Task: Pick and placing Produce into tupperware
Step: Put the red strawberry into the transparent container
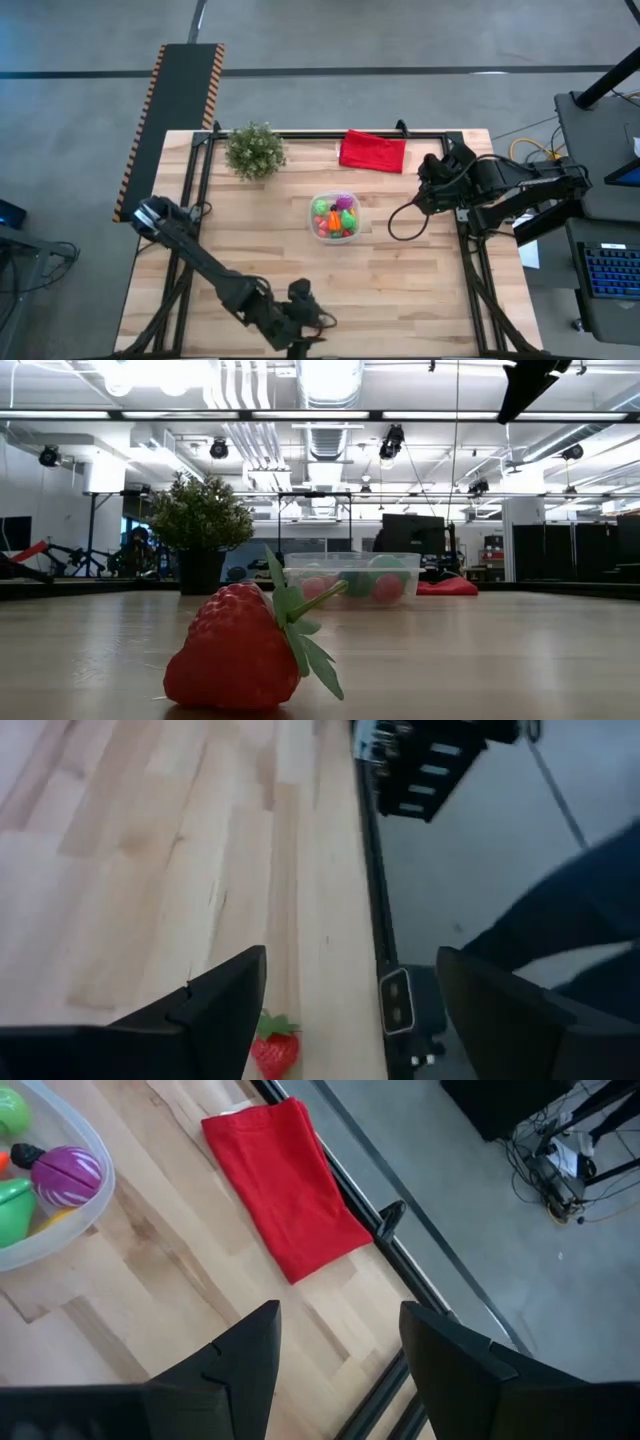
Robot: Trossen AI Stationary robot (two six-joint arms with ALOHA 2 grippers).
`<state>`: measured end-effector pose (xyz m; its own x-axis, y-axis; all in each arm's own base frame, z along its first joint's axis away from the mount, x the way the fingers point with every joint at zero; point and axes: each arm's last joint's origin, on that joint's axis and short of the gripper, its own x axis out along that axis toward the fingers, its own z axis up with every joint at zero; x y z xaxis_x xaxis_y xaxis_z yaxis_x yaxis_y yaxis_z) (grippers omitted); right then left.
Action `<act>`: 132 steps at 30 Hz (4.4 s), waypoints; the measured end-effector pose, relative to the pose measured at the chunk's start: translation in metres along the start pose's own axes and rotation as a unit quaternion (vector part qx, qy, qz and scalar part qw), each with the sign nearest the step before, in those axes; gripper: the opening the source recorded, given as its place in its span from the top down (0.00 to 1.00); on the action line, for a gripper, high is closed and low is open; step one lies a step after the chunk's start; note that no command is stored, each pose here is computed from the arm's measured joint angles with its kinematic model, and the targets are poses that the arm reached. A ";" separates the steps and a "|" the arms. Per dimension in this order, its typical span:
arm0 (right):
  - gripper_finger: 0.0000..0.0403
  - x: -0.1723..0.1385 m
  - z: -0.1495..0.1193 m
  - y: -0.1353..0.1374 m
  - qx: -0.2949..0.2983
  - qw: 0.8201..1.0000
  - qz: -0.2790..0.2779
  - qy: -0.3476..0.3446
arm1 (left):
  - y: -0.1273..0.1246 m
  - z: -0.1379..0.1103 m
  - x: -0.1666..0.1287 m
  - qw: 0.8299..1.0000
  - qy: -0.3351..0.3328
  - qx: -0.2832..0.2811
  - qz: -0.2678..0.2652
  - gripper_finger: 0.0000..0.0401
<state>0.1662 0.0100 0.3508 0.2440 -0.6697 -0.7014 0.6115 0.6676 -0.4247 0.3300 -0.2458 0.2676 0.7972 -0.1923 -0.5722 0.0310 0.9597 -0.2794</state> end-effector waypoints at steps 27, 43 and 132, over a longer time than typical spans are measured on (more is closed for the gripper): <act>0.51 0.000 -0.002 0.003 -0.001 0.999 0.037 0.033 | -0.006 -0.014 0.031 1.000 0.017 -0.005 -0.003 0.31; 0.51 0.000 -0.003 0.004 0.094 0.992 0.057 0.060 | 0.000 -0.012 0.031 0.998 0.049 0.036 -0.031 0.31; 0.51 0.000 -0.002 0.004 0.059 0.995 0.056 0.050 | 0.041 -0.089 0.080 0.994 0.087 0.047 0.035 0.63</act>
<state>0.1671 0.0135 0.3475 0.2424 -0.5539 -0.7965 0.6698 0.6895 -0.2756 0.3417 -0.2401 0.1415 0.6833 -0.1487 -0.7149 0.0418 0.9854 -0.1650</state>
